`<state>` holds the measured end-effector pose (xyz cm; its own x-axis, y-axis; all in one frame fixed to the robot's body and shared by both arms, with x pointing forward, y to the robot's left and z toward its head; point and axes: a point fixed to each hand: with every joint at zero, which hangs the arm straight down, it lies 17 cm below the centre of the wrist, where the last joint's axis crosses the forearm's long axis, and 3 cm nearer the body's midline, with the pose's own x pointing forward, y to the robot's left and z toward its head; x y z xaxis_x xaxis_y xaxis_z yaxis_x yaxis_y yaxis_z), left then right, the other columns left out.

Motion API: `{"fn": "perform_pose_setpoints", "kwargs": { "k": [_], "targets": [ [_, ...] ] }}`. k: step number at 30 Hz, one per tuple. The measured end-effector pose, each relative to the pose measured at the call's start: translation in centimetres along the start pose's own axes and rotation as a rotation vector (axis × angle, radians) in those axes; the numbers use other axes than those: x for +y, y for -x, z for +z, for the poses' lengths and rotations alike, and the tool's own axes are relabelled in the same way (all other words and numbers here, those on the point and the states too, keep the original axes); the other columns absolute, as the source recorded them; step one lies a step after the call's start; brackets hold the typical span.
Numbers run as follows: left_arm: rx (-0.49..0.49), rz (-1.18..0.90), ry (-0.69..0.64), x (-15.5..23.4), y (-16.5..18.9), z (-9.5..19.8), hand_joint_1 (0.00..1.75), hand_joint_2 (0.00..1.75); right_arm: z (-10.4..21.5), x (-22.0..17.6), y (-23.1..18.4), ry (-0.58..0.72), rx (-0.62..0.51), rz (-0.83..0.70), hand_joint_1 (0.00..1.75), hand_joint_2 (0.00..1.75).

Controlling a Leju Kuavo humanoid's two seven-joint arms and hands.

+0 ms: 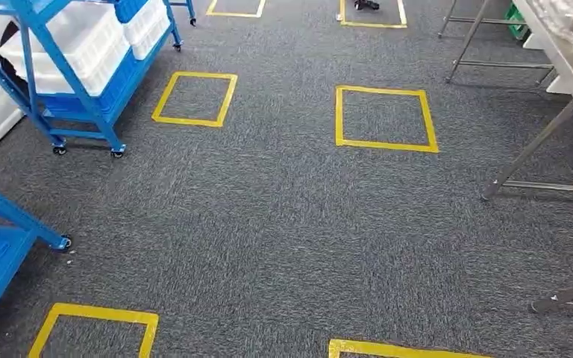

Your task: Take the parts from the cabinet and place them on the table.

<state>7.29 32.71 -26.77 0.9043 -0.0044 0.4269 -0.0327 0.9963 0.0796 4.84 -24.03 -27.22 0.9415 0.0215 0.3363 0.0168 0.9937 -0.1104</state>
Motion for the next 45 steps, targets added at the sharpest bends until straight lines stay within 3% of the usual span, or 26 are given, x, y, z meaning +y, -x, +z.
{"fn": "perform_pose_setpoints", "kwargs": {
  "k": [34,45],
  "targets": [
    [0.010,-0.033,-0.006,0.7,0.7,0.2,0.00,0.00,0.0,0.3,0.9,-0.010,0.057,0.021,0.00,0.00],
    [-0.032,-0.025,-0.027,1.1,-0.8,-0.2,0.00,0.00,-0.2,-0.6,0.7,0.013,0.041,0.031,0.00,0.00]
  ]
}}
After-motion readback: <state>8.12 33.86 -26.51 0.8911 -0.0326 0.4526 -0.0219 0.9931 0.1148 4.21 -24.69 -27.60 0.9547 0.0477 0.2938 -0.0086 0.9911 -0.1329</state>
